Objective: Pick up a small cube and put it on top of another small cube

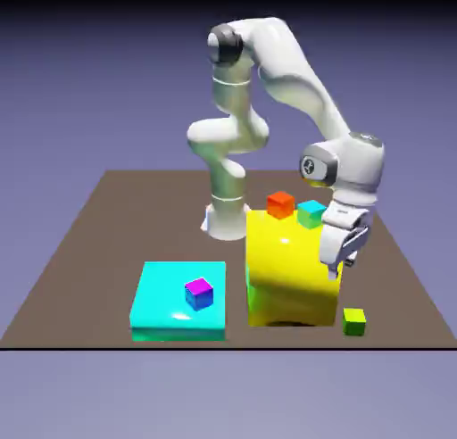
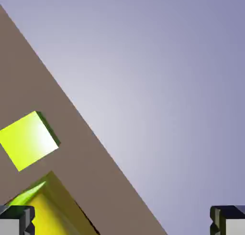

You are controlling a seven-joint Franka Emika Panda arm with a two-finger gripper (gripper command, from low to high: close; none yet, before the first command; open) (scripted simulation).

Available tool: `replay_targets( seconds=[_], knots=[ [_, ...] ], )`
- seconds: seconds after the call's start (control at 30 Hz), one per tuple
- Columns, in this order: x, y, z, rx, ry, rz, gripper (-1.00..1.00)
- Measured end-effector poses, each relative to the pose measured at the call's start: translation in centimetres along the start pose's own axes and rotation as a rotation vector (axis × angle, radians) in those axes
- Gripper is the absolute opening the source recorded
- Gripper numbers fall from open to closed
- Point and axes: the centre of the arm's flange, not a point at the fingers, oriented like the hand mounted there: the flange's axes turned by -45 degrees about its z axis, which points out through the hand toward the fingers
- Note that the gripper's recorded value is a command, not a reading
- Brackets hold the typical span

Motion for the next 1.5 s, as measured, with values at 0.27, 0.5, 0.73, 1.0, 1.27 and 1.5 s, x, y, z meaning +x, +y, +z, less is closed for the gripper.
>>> replay_targets(
  seconds=[0.27, 0.5, 0.73, 1.0, 1.27, 1.5],
  knots=[
    [6.9, -6.3, 6.9, 0.057, -0.208, -0.315, 0.00],
    [5.9, -7.3, 13.9, 0.037, -0.318, -0.442, 0.00],
    [7.4, -7.2, 6.5, 0.041, -0.294, -0.462, -1.00],
    [2.7, -5.0, -5.4, 0.054, -0.299, -0.306, -1.00],
    [-5.4, -4.2, -11.5, 0.102, -0.363, 0.002, -1.00],
    [-13.7, -4.5, -14.5, 0.198, -0.398, 0.355, -1.00]
  ],
)
